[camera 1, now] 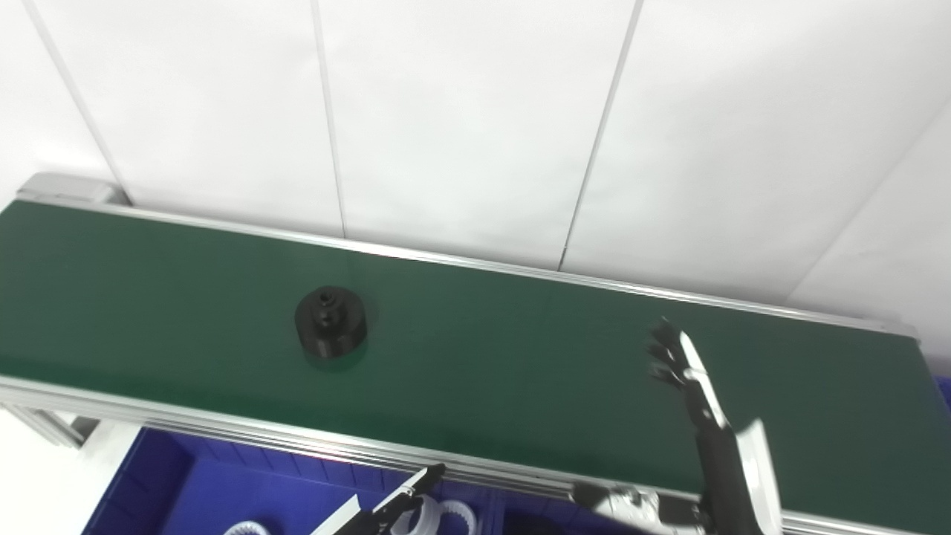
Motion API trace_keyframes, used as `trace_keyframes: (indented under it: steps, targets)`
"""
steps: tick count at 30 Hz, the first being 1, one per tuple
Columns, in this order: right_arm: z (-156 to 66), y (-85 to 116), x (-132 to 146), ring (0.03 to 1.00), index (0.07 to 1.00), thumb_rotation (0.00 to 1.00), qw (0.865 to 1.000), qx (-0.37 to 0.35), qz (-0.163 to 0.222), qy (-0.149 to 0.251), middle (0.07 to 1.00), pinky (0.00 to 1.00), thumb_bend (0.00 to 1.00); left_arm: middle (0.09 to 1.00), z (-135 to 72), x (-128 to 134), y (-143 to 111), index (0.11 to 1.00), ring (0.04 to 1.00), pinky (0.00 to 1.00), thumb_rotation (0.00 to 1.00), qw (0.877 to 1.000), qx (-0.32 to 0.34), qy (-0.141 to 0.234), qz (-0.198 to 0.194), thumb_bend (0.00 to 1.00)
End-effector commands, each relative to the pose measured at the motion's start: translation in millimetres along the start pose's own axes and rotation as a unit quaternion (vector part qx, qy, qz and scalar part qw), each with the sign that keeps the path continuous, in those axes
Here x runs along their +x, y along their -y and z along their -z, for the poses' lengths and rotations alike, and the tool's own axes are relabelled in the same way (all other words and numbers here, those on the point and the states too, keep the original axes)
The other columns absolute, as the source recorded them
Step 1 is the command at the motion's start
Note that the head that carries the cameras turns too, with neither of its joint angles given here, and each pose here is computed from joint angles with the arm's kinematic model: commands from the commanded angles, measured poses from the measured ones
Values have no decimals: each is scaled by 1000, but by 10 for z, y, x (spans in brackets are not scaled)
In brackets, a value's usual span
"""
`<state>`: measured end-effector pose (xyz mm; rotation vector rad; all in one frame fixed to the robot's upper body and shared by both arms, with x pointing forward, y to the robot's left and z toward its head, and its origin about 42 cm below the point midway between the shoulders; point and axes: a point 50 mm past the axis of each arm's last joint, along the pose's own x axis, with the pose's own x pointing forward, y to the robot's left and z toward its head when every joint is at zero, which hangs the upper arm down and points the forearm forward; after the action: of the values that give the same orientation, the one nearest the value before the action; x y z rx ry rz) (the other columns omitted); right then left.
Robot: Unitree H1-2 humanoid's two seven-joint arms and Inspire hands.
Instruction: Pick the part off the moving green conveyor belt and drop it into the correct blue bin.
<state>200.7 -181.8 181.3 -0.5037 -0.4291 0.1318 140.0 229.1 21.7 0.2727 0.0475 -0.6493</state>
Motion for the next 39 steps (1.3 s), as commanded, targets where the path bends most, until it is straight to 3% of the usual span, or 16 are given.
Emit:
trace_keyframes:
  steps: [1,5,10,14,20,24,30,39]
  targets:
    - [-122,78,255,887,964,189,1000,-15,-2,22,922,804,871,1000,-53,33,-88,1000,1000,953,341,1000,7,26,3,868]
    - [-109,88,576,874,953,135,999,-33,-26,24,912,776,893,1000,-52,41,-133,1000,1000,928,345,1000,8,26,8,872]
    - [-87,54,886,849,951,184,998,-41,-43,17,896,762,877,1000,-52,41,-161,1000,1000,948,308,1000,7,27,11,848]
    - [-101,-61,1165,837,950,265,998,-46,-53,-2,890,742,874,1000,-53,51,-182,1000,1000,980,301,999,8,28,13,837]
    - [-68,-279,1547,839,946,343,994,-67,-84,-25,881,735,893,1000,-44,80,-175,1000,1000,897,308,999,7,28,19,838]
    - [-66,-426,1745,814,940,390,990,-84,-104,-40,860,703,911,1000,-49,73,-153,1000,1000,941,327,999,3,29,19,865]
    - [-114,-695,2055,838,938,429,980,-118,-156,-37,872,705,920,1000,-62,70,-119,1000,1000,936,327,999,-1,32,19,857]
    - [-156,-975,2294,840,946,488,964,-155,-212,-39,889,720,949,1000,-75,114,-64,1000,1000,905,297,999,-12,38,26,850]
